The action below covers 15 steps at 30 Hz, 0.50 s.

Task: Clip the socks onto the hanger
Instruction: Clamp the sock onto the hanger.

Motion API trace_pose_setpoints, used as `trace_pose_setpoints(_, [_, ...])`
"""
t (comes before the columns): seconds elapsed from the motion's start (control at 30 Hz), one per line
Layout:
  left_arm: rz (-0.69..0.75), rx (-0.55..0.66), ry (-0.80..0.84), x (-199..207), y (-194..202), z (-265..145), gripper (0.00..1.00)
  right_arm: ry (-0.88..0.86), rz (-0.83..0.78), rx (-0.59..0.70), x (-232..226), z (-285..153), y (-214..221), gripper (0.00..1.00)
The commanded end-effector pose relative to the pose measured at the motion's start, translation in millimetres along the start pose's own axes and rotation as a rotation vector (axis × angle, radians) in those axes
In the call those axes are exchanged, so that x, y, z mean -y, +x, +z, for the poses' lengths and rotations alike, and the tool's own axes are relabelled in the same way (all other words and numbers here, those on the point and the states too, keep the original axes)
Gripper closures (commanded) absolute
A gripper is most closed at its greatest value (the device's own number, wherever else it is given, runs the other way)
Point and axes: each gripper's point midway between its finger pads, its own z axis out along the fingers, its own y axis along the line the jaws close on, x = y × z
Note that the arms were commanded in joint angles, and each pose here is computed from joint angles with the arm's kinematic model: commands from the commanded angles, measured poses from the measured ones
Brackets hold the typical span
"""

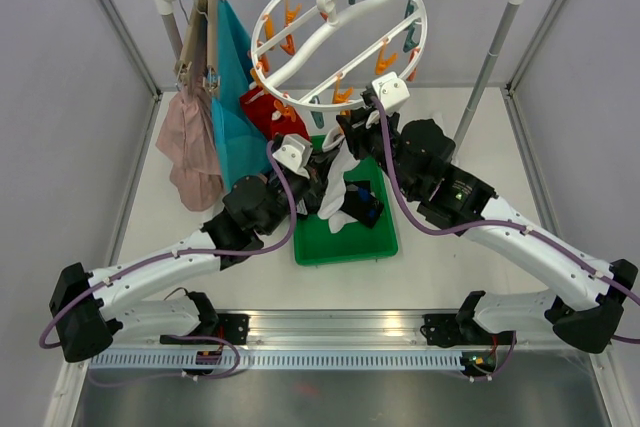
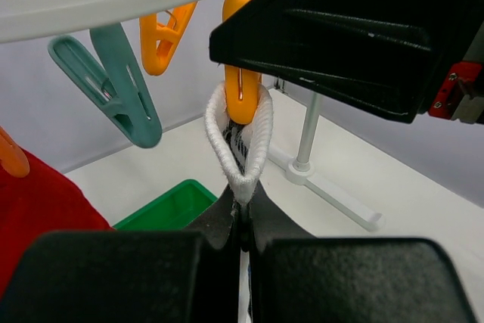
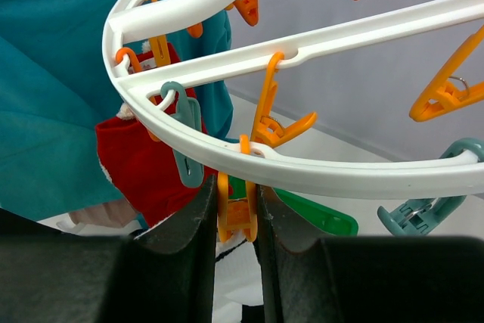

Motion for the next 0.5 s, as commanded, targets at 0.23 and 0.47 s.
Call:
trace_pose_setpoints(0.23, [-0.037, 0.112, 0.016, 5, -47, 4, 0.98, -0.011, 0.022, 0.034, -4, 2, -18, 1.0])
trace_pose_setpoints(0.47, [-0.091, 0.069, -0.053, -4, -47, 3, 0.98, -0.028, 0.082, 0.022, -7, -5, -19, 0.65])
